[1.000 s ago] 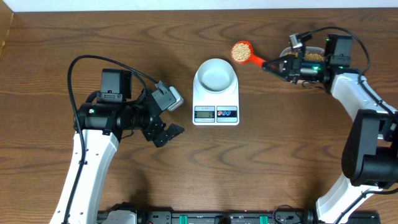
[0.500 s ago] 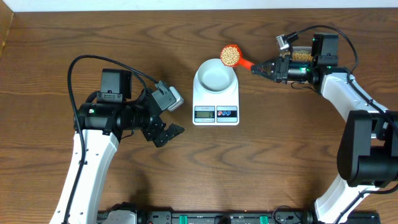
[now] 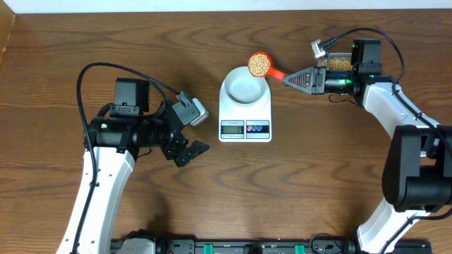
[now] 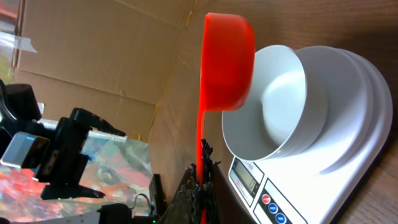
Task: Scoop item into bowl and weigh 50g on scale
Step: 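Tip the red scoop with the right gripper to pour soybeans into the bowl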
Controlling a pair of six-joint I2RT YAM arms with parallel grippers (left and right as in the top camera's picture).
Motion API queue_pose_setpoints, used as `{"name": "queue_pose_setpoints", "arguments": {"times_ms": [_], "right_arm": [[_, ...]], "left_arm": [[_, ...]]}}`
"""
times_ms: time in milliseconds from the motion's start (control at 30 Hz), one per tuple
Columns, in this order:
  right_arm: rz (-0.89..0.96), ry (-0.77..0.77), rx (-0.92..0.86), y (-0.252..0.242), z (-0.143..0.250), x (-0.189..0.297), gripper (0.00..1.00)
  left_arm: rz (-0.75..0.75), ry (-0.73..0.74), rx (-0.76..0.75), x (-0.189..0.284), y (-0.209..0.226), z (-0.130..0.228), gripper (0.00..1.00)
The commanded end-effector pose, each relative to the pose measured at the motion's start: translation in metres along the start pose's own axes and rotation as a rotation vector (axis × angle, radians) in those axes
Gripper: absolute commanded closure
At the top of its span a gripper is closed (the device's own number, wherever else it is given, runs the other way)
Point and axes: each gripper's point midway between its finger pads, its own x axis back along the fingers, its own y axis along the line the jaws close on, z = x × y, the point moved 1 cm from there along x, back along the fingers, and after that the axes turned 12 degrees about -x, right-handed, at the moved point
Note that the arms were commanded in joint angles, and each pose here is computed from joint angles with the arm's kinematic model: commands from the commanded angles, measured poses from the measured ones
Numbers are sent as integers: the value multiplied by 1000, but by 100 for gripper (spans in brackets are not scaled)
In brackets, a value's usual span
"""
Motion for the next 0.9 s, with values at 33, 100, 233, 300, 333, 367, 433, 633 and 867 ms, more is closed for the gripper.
{"name": "queue_pose_setpoints", "arguments": {"times_ms": [33,100,233,300,333,367,433,633,867], "right_arm": [[-18,18,57,0,3,-4,99],[-18,18,70,0,3,-5,99],[-18,26,117,-1,5,-6,99],[-11,33,137,-2,8,-8,99],[-4,33,140,-3,8,-9,99],[15,32,143,-6,9,-10,99],[44,26,144,-10,8,-11,99],[64,28,245,-13,8,-13,99],[153,28,346,-28,8,-11,99]], "left_arm": [[-20,-18,-30,8,2,-7,1],[-20,-18,-30,8,2,-7,1],[-20,-18,-30,8,2,-7,2],[-20,-18,-30,8,2,-7,1],[-20,-18,-30,8,2,-7,1],[-20,-18,-30,8,2,-7,1],[-20,-18,-30,8,2,-7,2],[-20,-18,-30,8,2,-7,1],[-20,-18,-30,8,2,-7,1]]}}
